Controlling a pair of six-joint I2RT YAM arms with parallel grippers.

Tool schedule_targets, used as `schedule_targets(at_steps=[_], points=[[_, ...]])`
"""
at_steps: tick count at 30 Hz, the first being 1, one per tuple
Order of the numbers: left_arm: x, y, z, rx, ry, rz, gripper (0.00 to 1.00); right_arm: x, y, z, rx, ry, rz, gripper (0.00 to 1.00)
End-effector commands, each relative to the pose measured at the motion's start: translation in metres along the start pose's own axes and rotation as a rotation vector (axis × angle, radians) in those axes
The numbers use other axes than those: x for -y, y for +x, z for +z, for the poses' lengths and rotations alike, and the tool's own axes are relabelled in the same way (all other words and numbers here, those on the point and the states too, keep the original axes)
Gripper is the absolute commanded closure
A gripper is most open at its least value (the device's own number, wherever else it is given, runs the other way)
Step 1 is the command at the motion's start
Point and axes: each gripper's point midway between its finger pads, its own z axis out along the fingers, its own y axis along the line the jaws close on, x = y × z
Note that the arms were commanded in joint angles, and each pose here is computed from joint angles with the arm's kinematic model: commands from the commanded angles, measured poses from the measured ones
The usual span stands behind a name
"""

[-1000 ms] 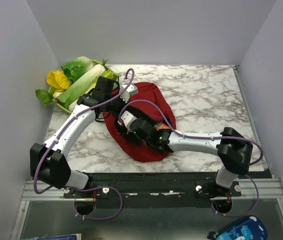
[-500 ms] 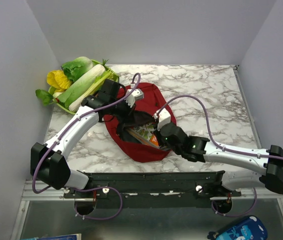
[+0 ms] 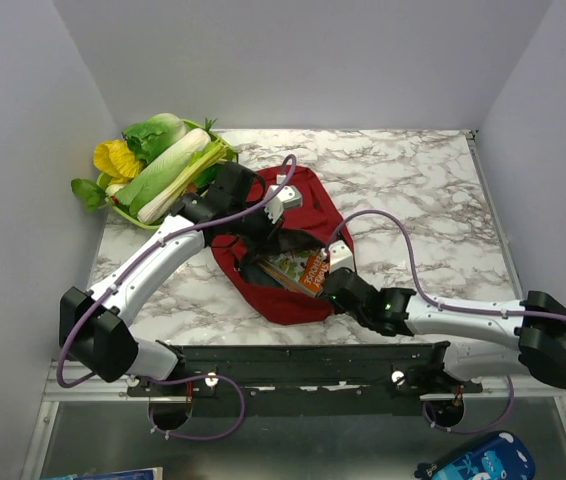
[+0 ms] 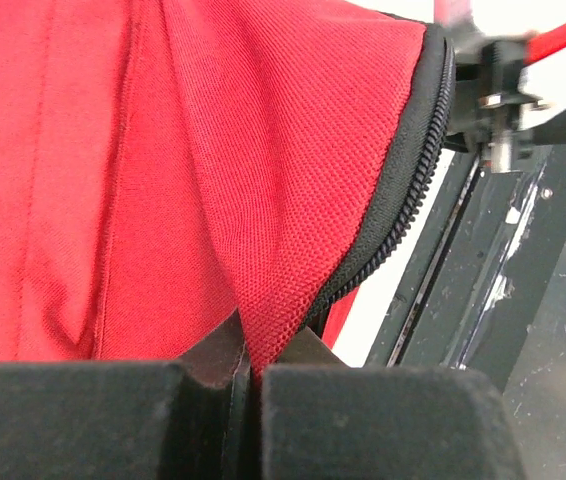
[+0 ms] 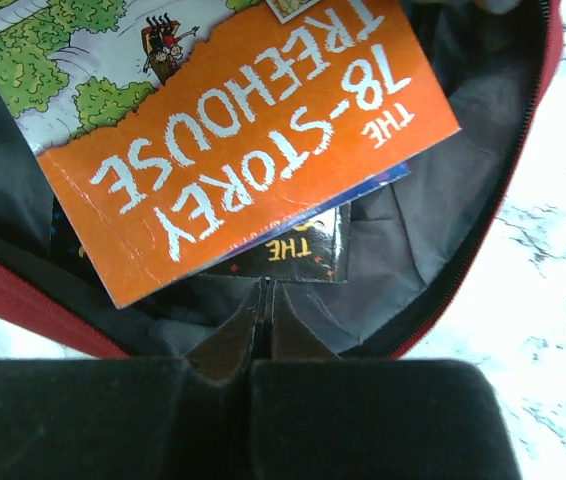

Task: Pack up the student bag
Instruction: Place the book in the student bag.

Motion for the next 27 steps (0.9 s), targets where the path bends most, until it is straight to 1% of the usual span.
schedule_targets(at_steps=[1, 3, 4, 6, 8, 9, 10, 13, 16, 18, 19, 21, 22, 24, 25, 27], points=[[0.028, -0.014, -0.012, 0.033, 0.055, 0.063, 0.98, -0.011, -0.003, 0.016, 0.028, -0.001, 0.059, 1.0], [0.036, -0.017, -0.014, 0.04, 0.08, 0.077, 0.98, -0.02, -0.002, 0.027, 0.015, -0.009, 0.057, 1.0], [0.039, -0.018, -0.014, 0.044, 0.092, 0.082, 0.98, -0.031, -0.02, 0.03, 0.057, -0.038, 0.079, 0.99], [0.046, -0.023, -0.016, 0.055, 0.119, 0.095, 0.98, -0.043, -0.022, 0.041, 0.051, -0.059, 0.078, 0.99], [0.049, -0.025, -0.017, 0.06, 0.136, 0.098, 0.98, -0.055, -0.046, 0.047, 0.107, -0.071, 0.107, 0.99], [0.05, -0.029, -0.018, 0.066, 0.142, 0.101, 0.98, -0.057, -0.05, 0.052, 0.115, -0.065, 0.11, 0.99], [0.052, -0.029, -0.018, 0.066, 0.15, 0.099, 0.98, -0.061, -0.061, 0.053, 0.152, -0.071, 0.128, 0.99], [0.055, -0.03, -0.019, 0.071, 0.166, 0.099, 0.98, -0.065, -0.099, 0.05, 0.262, -0.065, 0.175, 0.99], [0.056, -0.025, -0.019, 0.062, 0.171, 0.1, 0.98, -0.056, -0.132, 0.037, 0.374, -0.032, 0.248, 1.0], [0.056, -0.02, -0.018, 0.052, 0.171, 0.099, 0.98, -0.052, -0.142, 0.031, 0.404, -0.015, 0.256, 0.99], [0.056, -0.019, -0.017, 0.048, 0.17, 0.099, 0.98, -0.049, -0.139, 0.029, 0.39, -0.003, 0.237, 0.99], [0.055, -0.016, -0.017, 0.038, 0.168, 0.104, 0.98, -0.042, -0.145, 0.016, 0.404, -0.01, 0.25, 0.9], [0.055, -0.016, -0.017, 0.041, 0.169, 0.108, 0.98, -0.037, -0.133, 0.014, 0.388, -0.006, 0.238, 0.78], [0.055, -0.019, -0.017, 0.055, 0.172, 0.117, 0.98, -0.029, -0.131, 0.001, 0.402, -0.02, 0.252, 0.72], [0.056, -0.021, -0.016, 0.062, 0.175, 0.121, 0.98, -0.024, -0.118, 0.001, 0.377, -0.011, 0.24, 0.67], [0.056, -0.028, -0.015, 0.075, 0.183, 0.13, 0.98, -0.021, -0.115, -0.011, 0.378, -0.03, 0.254, 0.64]])
